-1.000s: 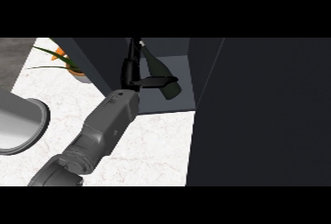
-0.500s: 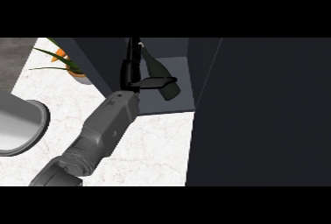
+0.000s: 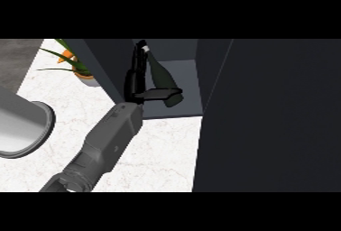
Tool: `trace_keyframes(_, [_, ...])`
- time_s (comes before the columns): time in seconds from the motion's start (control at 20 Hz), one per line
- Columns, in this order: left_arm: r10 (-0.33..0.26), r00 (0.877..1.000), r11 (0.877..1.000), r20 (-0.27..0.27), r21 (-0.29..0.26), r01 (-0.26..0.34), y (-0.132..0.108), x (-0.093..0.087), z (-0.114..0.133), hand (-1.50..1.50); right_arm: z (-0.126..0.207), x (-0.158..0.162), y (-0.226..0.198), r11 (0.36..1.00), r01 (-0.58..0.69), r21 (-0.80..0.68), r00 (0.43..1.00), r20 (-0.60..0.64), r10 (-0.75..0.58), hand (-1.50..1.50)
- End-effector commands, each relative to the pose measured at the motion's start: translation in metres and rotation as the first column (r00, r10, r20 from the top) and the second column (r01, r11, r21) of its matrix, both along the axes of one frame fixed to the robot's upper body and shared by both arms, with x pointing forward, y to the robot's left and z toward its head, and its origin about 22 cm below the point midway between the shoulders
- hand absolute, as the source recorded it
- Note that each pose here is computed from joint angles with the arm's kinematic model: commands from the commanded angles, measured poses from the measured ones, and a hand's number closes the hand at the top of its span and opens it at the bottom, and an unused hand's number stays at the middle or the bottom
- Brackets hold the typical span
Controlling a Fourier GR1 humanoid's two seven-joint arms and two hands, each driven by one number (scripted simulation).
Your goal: Pick up the wine, place it into the cabinet and close the cabinet
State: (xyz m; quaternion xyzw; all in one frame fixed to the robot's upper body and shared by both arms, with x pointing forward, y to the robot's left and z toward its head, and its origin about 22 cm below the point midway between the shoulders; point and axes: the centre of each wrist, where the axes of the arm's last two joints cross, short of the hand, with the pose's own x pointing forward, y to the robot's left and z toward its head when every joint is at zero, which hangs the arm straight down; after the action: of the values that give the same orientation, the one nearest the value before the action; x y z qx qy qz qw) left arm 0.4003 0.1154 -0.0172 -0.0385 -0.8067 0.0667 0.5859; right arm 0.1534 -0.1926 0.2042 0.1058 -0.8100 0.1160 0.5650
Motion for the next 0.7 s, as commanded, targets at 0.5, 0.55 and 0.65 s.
trace_keyframes(0.5, [-0.04, 0.999, 0.999, -0.014, -0.011, 0.04, -0.059, -0.104, -0.012, -1.5, 0.009, -0.014, -0.018, 0.998, 0.064, -0.007, 0.998, 0.025, -0.064, -1.5])
trace_keyframes(0.55, [-0.029, 1.0, 0.999, 0.011, -0.016, 0.029, -0.061, -0.111, -0.011, -1.5, 0.004, -0.021, -0.012, 0.997, 0.069, 0.019, 0.998, 0.005, -0.069, -1.5])
trace_keyframes(0.65, [-0.047, 0.999, 0.998, -0.009, -0.032, 0.046, -0.077, -0.134, -0.004, -1.5, -0.002, -0.009, -0.011, 0.998, 0.065, 0.014, 0.998, 0.018, -0.066, -1.5])
